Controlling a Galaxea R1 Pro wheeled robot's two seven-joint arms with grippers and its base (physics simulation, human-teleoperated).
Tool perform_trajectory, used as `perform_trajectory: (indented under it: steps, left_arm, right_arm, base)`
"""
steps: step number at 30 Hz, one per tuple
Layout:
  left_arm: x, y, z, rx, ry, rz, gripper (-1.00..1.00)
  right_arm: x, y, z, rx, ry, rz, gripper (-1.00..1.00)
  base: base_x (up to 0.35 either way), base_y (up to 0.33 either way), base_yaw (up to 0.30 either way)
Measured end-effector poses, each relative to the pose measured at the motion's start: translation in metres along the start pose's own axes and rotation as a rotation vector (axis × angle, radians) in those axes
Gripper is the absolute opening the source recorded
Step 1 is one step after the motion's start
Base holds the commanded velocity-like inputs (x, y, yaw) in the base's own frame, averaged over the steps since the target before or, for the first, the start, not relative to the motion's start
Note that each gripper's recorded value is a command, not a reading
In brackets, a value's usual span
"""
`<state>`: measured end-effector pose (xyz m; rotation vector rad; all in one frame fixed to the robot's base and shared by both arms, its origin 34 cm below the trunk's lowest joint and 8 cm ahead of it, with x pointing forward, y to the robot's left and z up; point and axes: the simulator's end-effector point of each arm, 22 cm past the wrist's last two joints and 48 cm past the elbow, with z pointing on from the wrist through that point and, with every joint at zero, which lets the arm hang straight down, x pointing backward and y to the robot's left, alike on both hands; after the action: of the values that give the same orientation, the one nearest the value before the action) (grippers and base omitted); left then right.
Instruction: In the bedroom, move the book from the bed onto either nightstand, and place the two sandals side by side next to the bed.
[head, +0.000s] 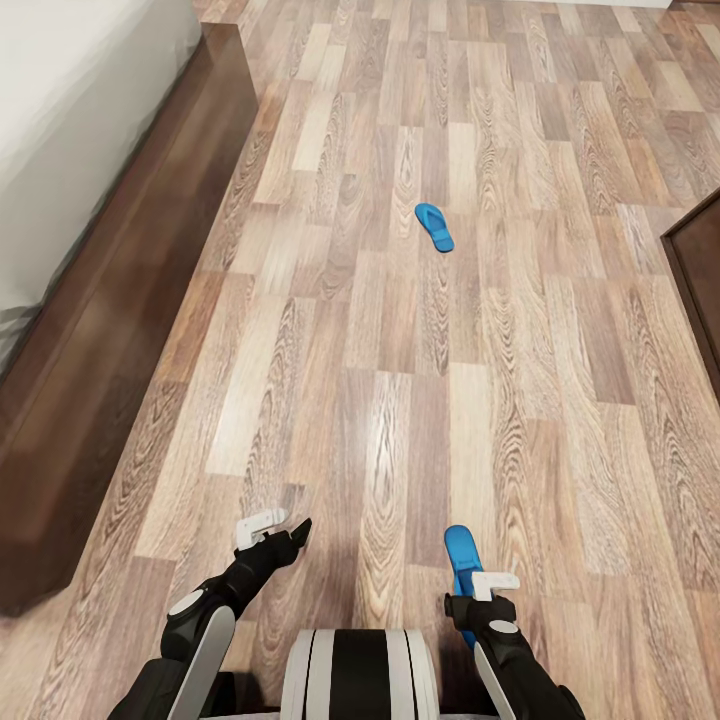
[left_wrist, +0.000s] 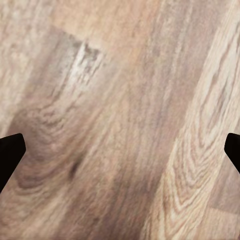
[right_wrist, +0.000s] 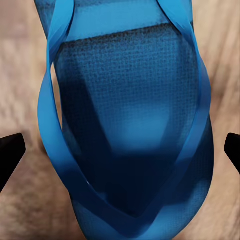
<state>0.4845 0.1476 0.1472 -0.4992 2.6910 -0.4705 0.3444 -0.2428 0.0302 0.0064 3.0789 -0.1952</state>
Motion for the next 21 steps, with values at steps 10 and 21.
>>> perform_trajectory:
  steps: [10,21]
  left_arm:
    - [-0.0006,-0.0002,-0.0001,0.000,-0.001,0.000,1.00]
    - [-0.0006,-0.0003,-0.0001,0.001,-0.001,0.000,1.00]
  right_arm:
    - [-0.0002,-0.0001,0.0000,0.000,0.000,0.000,-1.00]
    - [-0.0002,-0.0005,0.0000,0.002,0.000,-0.003,-1.00]
  base:
    - [0.000,0.000,0.000]
    - [0.000,0.000,0.000]
